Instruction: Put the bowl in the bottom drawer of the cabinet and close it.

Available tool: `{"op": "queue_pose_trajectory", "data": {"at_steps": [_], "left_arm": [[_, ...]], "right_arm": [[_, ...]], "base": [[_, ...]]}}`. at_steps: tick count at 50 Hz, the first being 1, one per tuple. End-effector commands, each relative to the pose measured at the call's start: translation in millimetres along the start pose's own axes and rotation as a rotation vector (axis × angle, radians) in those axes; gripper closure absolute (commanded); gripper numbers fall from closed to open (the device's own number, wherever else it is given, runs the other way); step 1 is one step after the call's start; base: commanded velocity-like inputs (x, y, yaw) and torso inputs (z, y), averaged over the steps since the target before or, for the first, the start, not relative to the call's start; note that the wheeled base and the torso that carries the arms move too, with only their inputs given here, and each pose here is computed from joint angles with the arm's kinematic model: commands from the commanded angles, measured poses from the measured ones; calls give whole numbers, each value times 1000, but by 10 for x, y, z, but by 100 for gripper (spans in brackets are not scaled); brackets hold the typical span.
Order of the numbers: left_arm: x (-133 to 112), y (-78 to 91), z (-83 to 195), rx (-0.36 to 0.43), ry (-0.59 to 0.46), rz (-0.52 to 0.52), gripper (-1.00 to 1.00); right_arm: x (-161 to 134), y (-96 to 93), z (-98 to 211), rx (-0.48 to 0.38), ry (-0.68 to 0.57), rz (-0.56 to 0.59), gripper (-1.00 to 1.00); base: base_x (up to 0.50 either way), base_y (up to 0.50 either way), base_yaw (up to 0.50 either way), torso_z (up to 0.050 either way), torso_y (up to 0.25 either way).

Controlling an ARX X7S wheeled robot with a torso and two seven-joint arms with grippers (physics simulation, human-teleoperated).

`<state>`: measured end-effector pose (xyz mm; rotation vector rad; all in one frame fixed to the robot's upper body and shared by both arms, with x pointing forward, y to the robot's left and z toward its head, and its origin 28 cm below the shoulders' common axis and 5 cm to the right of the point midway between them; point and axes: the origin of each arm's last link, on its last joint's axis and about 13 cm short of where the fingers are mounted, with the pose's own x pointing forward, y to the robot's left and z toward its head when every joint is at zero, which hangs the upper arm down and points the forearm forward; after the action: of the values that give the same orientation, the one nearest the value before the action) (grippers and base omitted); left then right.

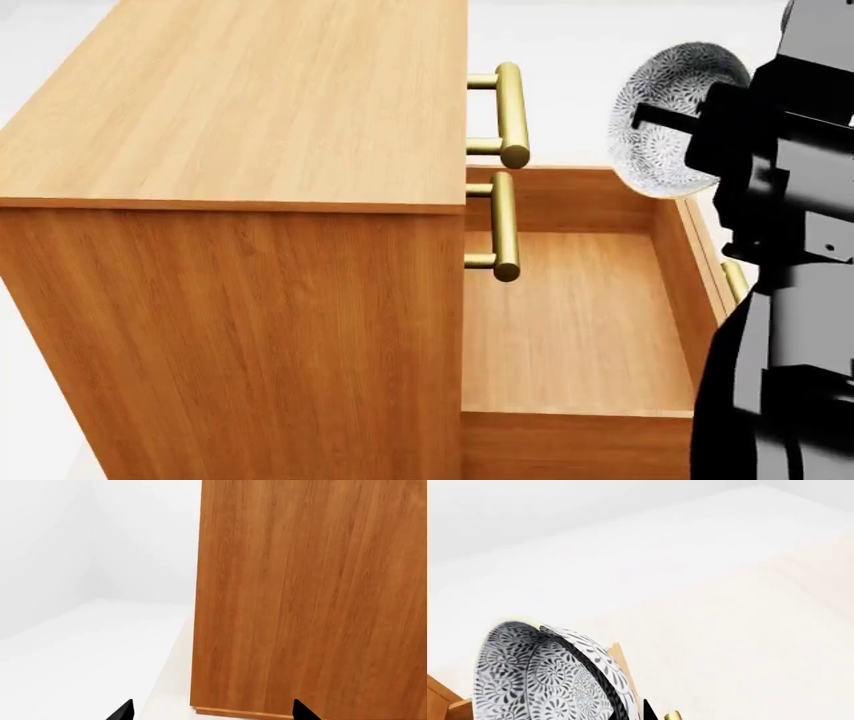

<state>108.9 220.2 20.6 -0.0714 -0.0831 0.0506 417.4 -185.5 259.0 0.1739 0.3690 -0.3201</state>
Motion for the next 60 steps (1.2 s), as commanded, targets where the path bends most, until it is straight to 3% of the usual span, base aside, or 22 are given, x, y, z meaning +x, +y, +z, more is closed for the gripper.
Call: {"op": "queue_pose_trajectory", "data": {"at_steps": [1,7,21,26,60], "left_arm": [[0,0,-2,-1,1,-2,-100],[-9,1,0,0,1,-5,-100],[-6,-10,8,11,5,-11,-100],[11,-18,104,10,5,-10,-100],[0,-3,9,3,5,-7,-100]], "right_arm": [[-33,42,-23,-40,64,56,100],[-26,40,-81,-13,103,82,100],[-39,110,-127,-53,138,106,100],[-35,112,-162,-34,160,107,100],[-35,146,-237,50,215,132,100]], "base": [[0,0,0,0,0],[0,0,0,0,2],[0,0,0,0,0],[0,0,0,0,0],[0,0,0,0,1]]}}
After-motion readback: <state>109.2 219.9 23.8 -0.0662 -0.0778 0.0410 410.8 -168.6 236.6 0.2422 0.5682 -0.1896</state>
